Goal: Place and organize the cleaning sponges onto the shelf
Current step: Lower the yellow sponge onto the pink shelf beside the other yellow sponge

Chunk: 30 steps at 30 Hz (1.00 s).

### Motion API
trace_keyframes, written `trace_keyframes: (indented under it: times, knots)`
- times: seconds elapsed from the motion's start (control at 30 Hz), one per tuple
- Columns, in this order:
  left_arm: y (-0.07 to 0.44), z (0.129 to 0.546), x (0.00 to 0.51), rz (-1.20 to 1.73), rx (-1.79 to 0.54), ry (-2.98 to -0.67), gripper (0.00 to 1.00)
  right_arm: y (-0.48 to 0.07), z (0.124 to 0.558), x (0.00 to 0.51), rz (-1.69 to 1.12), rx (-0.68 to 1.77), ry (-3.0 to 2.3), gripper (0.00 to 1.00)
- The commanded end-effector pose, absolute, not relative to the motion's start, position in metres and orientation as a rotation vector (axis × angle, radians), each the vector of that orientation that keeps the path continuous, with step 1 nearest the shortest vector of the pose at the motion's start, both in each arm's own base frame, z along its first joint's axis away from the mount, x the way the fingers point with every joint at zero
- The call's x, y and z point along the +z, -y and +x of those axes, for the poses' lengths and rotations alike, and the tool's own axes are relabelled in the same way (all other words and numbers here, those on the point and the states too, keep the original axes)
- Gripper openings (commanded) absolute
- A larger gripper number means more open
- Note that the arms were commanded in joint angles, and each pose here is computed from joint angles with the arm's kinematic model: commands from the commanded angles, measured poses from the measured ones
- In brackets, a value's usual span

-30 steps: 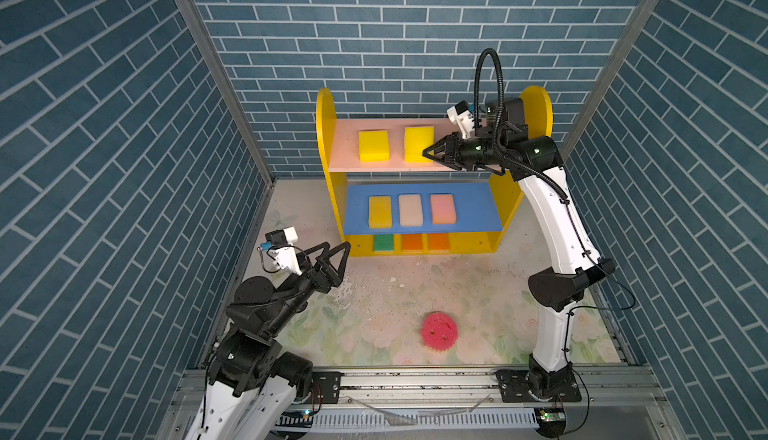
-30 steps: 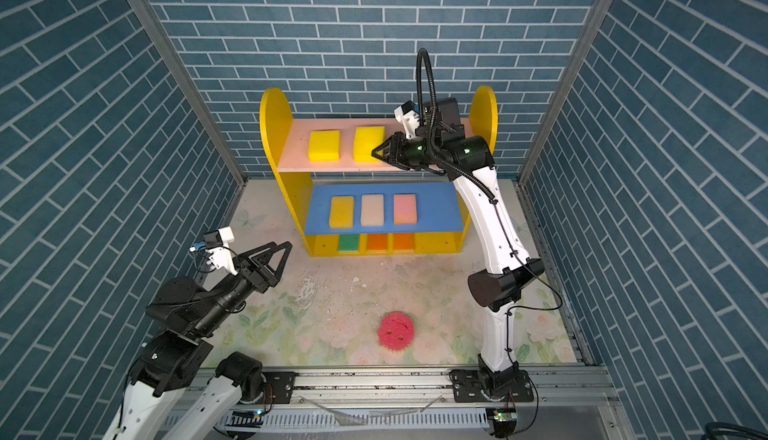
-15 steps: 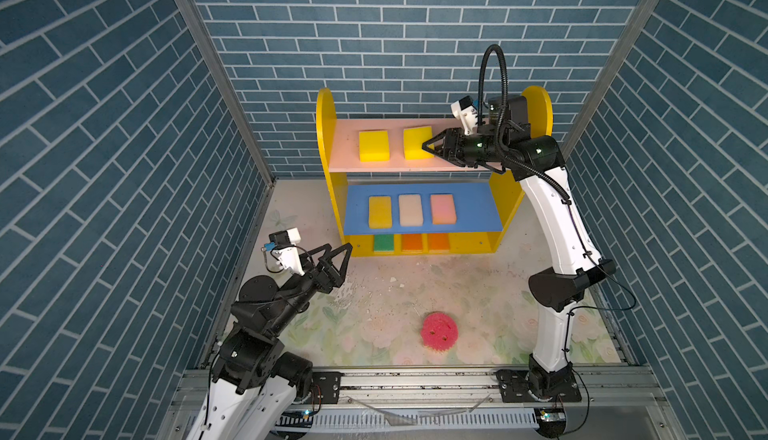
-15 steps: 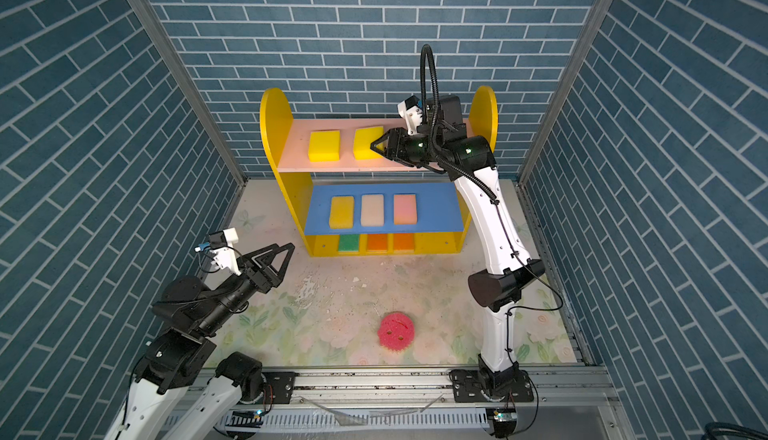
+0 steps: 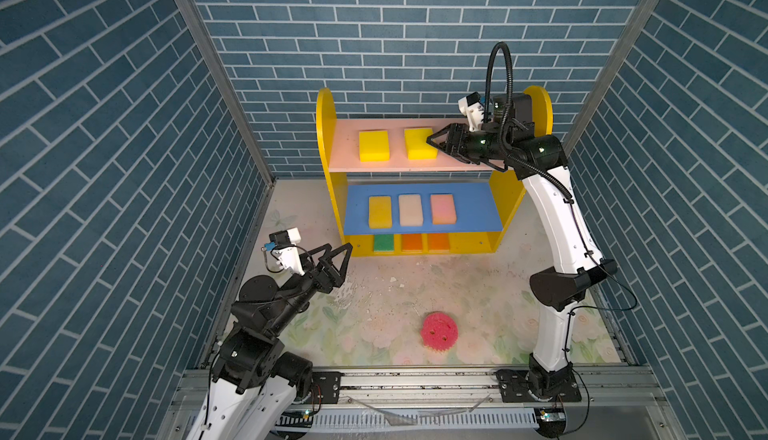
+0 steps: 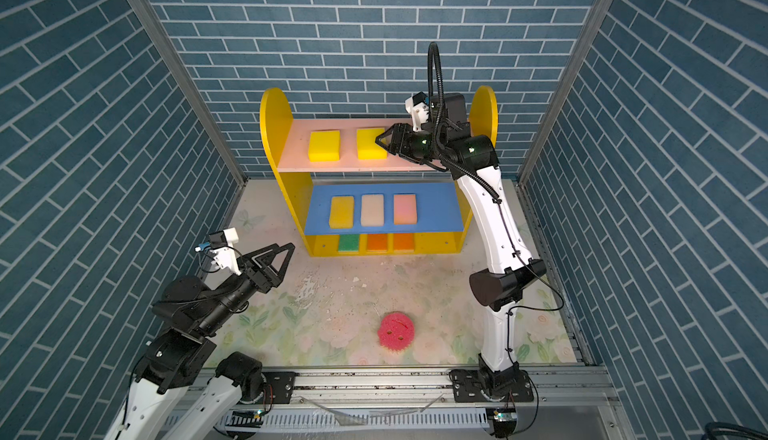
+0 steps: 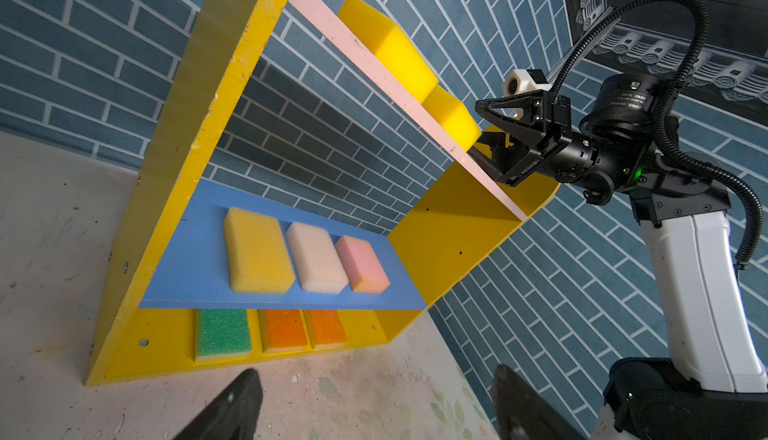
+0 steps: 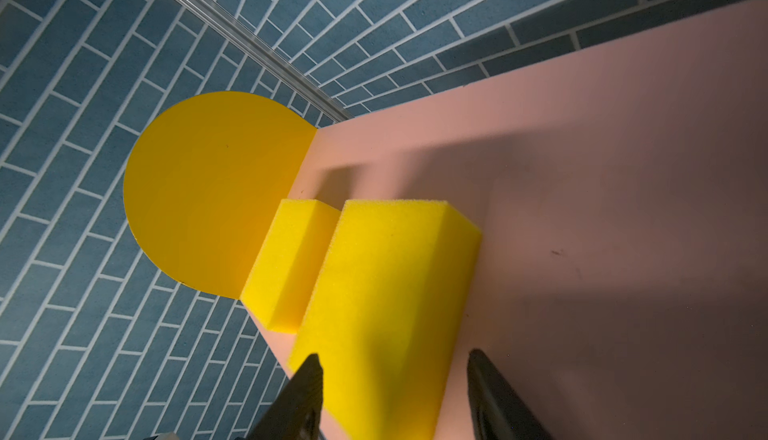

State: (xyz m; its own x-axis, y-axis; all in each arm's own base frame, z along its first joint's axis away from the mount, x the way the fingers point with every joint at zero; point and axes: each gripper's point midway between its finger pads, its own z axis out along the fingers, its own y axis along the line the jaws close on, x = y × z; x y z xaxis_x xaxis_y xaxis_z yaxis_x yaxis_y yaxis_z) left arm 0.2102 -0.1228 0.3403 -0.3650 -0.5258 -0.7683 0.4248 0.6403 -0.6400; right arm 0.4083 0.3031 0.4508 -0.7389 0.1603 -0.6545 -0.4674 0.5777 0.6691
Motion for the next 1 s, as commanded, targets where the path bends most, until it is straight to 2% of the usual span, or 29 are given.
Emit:
trace_keyframes:
  times: [0.0,0.37,0.97]
  knots:
    - [0.124,0.210,0.343,-0.069,-0.996,-1.666,0.87,-0.299,0.404,0.439,-0.196,1.147,-2.175,0.56]
    - [0.125,0.211,0.342,-0.069,-1.002,-1.671,0.88,-0.315,0.392,0.440,-0.254,1.179,-2.176,0.54]
    - [0.125,0.210,0.341,-0.077,-1.003,-1.675,0.88,-0.301,0.390,0.447,-0.235,1.107,-2.161,0.54]
